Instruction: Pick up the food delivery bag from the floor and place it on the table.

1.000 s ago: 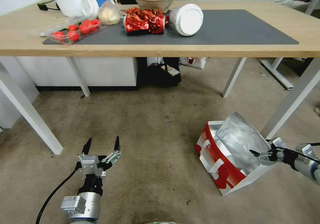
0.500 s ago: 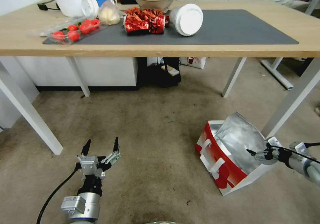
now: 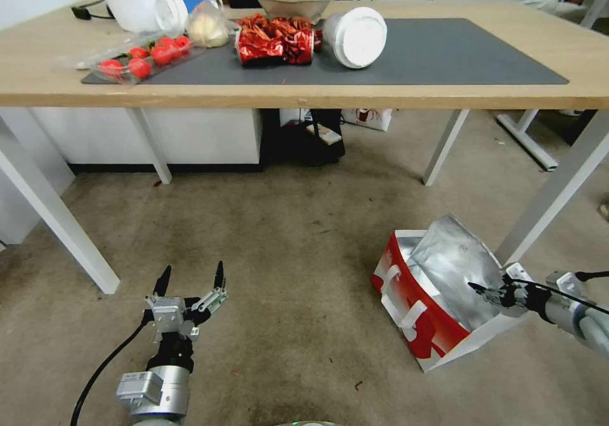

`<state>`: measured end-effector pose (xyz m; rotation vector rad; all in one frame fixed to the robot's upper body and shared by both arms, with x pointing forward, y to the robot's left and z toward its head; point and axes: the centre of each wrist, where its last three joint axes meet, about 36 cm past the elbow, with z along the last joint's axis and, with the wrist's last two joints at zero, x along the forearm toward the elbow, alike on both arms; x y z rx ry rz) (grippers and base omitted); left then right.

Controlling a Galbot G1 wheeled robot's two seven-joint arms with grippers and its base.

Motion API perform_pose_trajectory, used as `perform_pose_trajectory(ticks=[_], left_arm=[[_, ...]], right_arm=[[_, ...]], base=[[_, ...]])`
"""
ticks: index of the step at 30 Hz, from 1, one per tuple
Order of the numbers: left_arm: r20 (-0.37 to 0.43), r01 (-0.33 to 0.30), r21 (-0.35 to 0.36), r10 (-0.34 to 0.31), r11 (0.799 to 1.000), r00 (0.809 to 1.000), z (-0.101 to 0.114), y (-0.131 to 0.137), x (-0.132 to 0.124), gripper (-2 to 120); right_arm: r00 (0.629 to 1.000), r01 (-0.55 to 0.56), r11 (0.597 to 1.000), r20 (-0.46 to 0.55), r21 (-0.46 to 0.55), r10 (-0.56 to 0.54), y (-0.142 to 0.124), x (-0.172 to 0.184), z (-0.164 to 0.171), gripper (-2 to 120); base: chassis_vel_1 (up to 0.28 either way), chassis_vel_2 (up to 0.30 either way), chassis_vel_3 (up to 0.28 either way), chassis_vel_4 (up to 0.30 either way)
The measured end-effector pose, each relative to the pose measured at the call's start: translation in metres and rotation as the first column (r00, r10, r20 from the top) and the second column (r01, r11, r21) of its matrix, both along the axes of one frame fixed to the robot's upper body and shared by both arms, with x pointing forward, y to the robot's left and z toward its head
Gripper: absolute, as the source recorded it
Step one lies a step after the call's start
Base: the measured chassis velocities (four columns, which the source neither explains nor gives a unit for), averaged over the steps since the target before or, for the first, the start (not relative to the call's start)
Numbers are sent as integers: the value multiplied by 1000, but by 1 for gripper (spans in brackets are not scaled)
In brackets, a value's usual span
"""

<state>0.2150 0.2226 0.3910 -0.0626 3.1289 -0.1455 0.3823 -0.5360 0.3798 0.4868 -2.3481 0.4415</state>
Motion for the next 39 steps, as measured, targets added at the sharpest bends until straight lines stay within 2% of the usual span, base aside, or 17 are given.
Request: perform_pose_trajectory(ticks=[2, 4, 11, 15, 18, 23, 25, 26, 30, 31, 33, 34, 37, 38, 39], left_arm=[[0, 0, 0, 0, 1000, 1000, 0, 0, 0, 100], [0, 0, 0, 0, 1000, 1000, 0, 0, 0, 100], [1, -1, 6, 1, 1000, 1000, 0, 2, -1, 100], [1, -2, 7, 2, 1000, 1000, 0, 3, 0, 100], [5, -6, 8, 6, 1000, 1000, 1, 5, 0, 100], [4, -9, 3, 9, 1000, 1000, 1, 5, 1, 100], [7, -8, -4, 8, 1000, 1000, 3, 5, 2, 100], [7, -8, -4, 8, 1000, 1000, 3, 5, 2, 100], [11, -7, -6, 7, 1000, 1000, 4, 6, 3, 100], [11, -7, -6, 7, 1000, 1000, 4, 6, 3, 100], [11, -9, -8, 9, 1000, 1000, 4, 6, 3, 100], [11, -9, -8, 9, 1000, 1000, 4, 6, 3, 100], [11, -13, -10, 14, 1000, 1000, 5, 7, 4, 100], [11, -13, -10, 14, 1000, 1000, 5, 7, 4, 100], [8, -19, -13, 19, 1000, 1000, 5, 7, 4, 100]], right_arm=[[1000, -1, 1000, 1, -2, 1, -1, -1, 0, 34], [1000, -3, 1000, 2, -3, 3, -1, -1, 0, 30], [1000, -12, 1000, 14, -18, 12, -1, -2, 1, 1], [999, -30, 999, 26, -13, 30, -2, -2, 2, 0], [993, -107, 993, 54, 49, 105, -6, -2, 11, 0], [979, -197, 976, 76, 95, 190, -13, 4, 32, 0], [956, -290, 947, 83, 142, 280, -19, 14, 54, 0], [956, -290, 947, 83, 142, 280, -19, 14, 54, 0], [903, -428, 877, 80, 218, 422, -32, 32, 89, 0], [903, -428, 877, 80, 218, 422, -32, 32, 89, 0], [866, -494, 833, 63, 249, 495, -42, 43, 110, 0], [866, -494, 833, 63, 249, 495, -42, 43, 110, 0], [799, -576, 756, 17, 311, 601, -54, 56, 135, 0], [799, -576, 756, 17, 311, 601, -54, 56, 135, 0], [775, -596, 730, -1, 335, 632, -55, 59, 141, 0]], base=[[0, 0, 0, 0], [0, 0, 0, 0], [0, 0, 0, 0], [0, 0, 0, 0], [0, 0, 0, 0], [0, 0, 0, 0], [0, 0, 0, 0], [0, 0, 0, 0], [0, 0, 0, 0], [0, 0, 0, 0], [0, 0, 0, 0], [0, 0, 0, 0], [0, 0, 0, 0], [0, 0, 0, 0], [0, 0, 0, 0]])
